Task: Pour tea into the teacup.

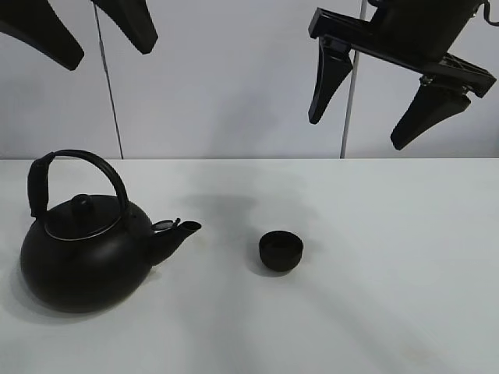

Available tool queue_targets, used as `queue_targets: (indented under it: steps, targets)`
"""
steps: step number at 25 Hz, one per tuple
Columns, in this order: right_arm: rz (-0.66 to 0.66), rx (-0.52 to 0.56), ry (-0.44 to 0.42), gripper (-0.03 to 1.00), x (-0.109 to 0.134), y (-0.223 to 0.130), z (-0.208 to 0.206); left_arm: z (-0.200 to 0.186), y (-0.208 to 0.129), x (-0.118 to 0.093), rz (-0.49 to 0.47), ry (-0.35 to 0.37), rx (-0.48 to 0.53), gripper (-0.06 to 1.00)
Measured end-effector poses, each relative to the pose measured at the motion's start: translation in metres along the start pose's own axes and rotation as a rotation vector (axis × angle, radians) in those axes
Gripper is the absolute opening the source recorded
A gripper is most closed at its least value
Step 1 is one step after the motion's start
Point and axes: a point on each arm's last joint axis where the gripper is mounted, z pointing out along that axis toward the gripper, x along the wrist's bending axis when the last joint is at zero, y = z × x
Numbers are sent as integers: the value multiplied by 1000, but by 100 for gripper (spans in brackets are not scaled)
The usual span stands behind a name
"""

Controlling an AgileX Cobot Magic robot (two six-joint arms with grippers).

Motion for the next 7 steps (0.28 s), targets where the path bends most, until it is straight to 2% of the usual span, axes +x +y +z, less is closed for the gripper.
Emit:
queue_targets:
  steps: [7]
  targets:
    - [0, 0, 0, 62, 0, 0, 0, 0, 0, 0, 0, 0, 0, 57]
